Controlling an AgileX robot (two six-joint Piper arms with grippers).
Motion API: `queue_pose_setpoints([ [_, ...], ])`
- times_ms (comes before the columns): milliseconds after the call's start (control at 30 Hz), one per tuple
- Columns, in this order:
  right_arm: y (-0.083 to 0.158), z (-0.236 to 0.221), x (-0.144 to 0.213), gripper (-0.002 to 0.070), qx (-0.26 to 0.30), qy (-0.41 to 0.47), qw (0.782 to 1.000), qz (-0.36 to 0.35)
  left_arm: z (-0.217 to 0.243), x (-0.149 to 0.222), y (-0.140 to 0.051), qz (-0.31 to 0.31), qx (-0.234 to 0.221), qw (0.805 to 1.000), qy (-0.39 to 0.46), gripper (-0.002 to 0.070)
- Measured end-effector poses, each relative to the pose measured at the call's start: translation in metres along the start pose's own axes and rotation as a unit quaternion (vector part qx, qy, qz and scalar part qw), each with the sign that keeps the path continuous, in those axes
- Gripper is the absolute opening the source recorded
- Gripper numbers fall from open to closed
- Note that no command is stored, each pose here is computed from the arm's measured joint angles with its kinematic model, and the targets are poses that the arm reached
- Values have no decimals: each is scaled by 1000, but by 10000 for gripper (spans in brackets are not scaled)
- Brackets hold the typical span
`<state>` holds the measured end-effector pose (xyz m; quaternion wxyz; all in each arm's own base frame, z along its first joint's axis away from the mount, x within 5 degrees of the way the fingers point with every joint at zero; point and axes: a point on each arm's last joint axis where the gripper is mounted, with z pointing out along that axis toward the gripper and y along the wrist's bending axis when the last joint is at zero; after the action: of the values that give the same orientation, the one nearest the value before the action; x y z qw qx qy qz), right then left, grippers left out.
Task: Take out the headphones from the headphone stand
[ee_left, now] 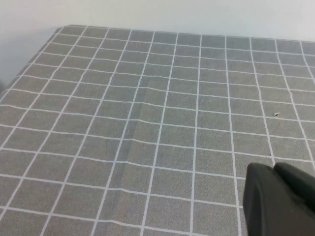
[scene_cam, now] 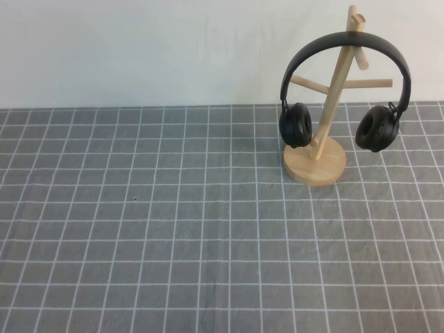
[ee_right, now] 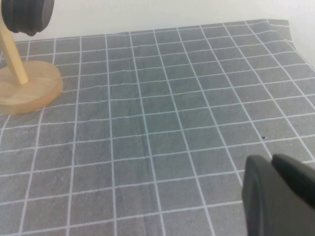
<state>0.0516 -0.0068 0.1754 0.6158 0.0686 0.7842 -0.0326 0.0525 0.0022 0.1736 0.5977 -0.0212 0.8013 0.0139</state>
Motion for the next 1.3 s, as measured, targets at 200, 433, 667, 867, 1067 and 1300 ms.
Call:
queue_pose_setpoints([
  [200, 0, 0, 0, -6, 0, 0, 1000, 0, 0, 0, 0, 0, 0, 1000, 0, -4],
  [433, 0, 0, 0, -6, 0, 0, 1000, 0, 0, 0, 0, 0, 0, 1000, 0, -4],
  [667, 0, 0, 0, -6, 0, 0, 1000, 3, 0, 0, 0, 0, 0, 1000, 0, -4],
  [867, 0, 0, 0, -6, 0, 0, 1000, 0, 0, 0, 0, 0, 0, 1000, 0, -4],
  [1067, 0, 0, -1, -6, 1, -4, 1000, -4, 0, 0, 0, 0, 0, 1000, 0, -4],
  [1300, 4, 0, -8, -6, -29, -44, 993, 102, 0, 0, 0, 0, 0, 1000, 0, -4],
])
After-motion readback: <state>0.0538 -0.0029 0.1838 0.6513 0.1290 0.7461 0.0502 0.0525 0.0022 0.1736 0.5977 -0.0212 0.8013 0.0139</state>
